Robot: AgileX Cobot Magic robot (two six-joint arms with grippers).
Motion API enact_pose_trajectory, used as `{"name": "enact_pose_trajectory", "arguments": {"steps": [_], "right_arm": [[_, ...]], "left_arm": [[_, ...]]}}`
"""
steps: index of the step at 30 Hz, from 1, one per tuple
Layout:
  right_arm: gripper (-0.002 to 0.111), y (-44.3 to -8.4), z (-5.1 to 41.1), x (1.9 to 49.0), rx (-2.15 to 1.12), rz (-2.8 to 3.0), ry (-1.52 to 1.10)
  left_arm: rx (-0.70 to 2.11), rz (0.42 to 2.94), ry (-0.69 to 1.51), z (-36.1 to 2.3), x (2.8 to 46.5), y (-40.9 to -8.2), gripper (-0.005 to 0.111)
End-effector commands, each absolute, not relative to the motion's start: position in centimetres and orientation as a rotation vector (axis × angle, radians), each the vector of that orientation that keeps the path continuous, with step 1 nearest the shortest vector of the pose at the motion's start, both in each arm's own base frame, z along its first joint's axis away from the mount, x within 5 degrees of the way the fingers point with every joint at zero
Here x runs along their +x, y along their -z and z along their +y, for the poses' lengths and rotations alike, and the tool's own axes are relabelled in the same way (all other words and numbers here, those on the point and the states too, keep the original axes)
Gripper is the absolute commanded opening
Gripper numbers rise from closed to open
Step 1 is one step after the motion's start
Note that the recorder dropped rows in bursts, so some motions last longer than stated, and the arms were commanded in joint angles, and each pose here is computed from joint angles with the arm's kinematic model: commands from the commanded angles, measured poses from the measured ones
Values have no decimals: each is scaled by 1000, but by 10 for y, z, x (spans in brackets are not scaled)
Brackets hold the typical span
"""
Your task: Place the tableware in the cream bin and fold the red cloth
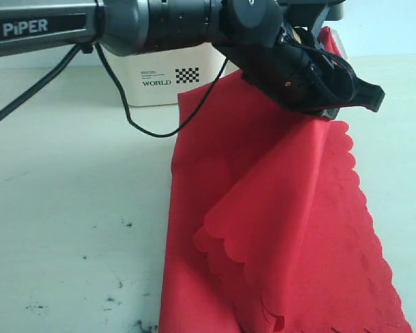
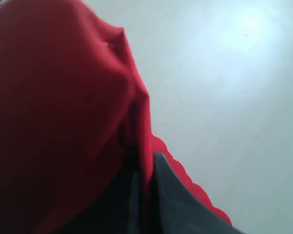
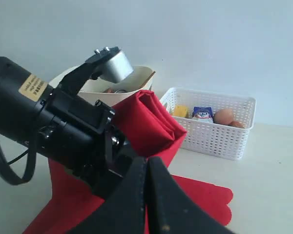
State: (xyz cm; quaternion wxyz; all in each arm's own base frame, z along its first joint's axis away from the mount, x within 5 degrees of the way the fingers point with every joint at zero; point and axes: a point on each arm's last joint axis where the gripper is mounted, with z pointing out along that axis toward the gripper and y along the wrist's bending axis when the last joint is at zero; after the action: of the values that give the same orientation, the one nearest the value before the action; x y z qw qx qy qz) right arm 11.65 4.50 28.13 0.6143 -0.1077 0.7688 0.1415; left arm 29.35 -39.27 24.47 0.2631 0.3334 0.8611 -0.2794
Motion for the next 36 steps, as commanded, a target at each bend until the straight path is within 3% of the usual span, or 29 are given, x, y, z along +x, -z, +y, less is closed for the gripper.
{"name": "enact_pose_trajectory", "arguments": {"steps": [1, 9, 12, 16, 18, 21, 24, 31, 36], "right_arm": [[0, -280, 46, 119, -262, 1776, -309], [0, -277, 47, 122, -265, 1796, -306], [0, -276, 47, 123, -266, 1804, -304], [0, -276, 47, 123, -266, 1804, -304], [0, -276, 47, 123, -258, 1806, -312], [0, -274, 47, 124, -214, 1839, -345], [0, -263, 50, 130, -189, 1940, -353], [0, -214, 66, 168, -213, 2220, -305], [0, -189, 102, 184, -363, 2239, -372]], "left_arm": [[875, 2317, 781, -404, 299, -241, 15], [950, 2224, 742, -405, 302, -242, 103], [979, 2217, 716, -397, 303, -253, 104], [1019, 2262, 582, -361, 316, -277, 100], [1011, 2321, 539, -339, 323, -288, 91], [970, 2398, 502, -305, 333, -295, 57], [966, 2433, 494, -279, 332, -291, 6], [995, 2386, 485, -246, 299, -246, 2], [1076, 2405, 587, -244, 281, -194, 2]]}}
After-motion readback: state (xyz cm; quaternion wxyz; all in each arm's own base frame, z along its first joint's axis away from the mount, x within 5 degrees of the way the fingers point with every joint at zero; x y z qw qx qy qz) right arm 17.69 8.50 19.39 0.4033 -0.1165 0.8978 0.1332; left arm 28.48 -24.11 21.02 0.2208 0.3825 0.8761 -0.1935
